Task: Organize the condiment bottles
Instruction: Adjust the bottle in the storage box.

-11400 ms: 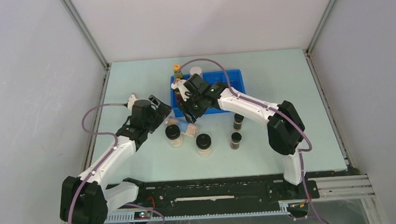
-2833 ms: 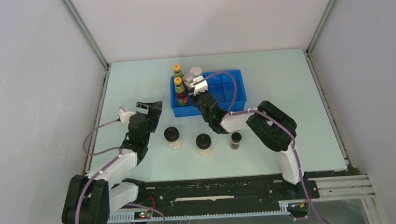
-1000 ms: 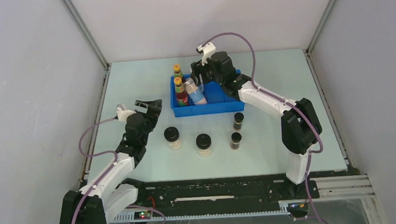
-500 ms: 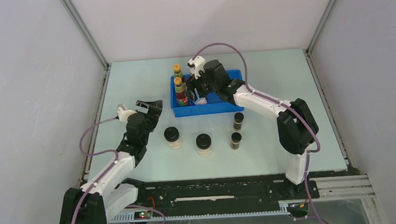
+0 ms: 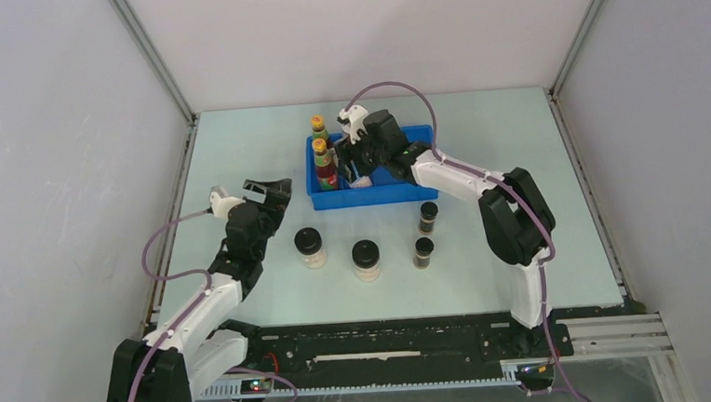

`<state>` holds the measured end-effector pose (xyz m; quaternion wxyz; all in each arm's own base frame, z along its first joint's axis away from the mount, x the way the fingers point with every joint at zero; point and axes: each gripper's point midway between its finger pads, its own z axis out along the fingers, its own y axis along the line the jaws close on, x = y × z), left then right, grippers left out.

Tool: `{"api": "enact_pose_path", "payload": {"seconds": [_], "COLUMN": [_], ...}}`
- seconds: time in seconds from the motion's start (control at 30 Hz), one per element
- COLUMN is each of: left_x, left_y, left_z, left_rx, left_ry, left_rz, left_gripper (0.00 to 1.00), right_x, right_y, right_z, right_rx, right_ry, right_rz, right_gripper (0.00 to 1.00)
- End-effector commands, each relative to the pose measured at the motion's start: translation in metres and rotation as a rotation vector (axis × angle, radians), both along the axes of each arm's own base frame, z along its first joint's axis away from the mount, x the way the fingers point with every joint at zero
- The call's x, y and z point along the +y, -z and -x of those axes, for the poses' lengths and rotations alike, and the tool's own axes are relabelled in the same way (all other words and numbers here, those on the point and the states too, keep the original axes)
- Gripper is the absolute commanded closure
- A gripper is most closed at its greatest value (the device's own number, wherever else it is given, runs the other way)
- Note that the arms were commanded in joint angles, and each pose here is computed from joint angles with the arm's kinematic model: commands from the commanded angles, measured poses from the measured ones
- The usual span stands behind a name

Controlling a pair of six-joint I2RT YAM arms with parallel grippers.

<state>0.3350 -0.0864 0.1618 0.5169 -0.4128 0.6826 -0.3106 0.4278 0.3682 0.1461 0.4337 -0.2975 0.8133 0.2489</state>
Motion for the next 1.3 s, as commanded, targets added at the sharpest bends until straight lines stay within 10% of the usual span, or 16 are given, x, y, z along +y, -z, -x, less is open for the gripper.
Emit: {"api": "enact_pose_path", "payload": {"seconds": [0.0, 1.27], "left_x": [-0.005, -0.012], "left_y": [-0.032, -0.032], "left_z": [-0.009, -0.019], "left_rx": [-0.09, -0.11], "left_ry": [0.021, 0.052], "left_rz": [-0.012, -0.033], "left_gripper": [0.0, 0.0], "right_x": [0.006, 0.014], "right_y": [-0.023, -0.009], "right_z": [-0.02, -0.061], "right_rx": [-0.059, -0.054], "right_ry": [-0.007, -0.013], "right_rz": [-0.029, -0.015], "right_gripper": [0.29, 0.29]}}
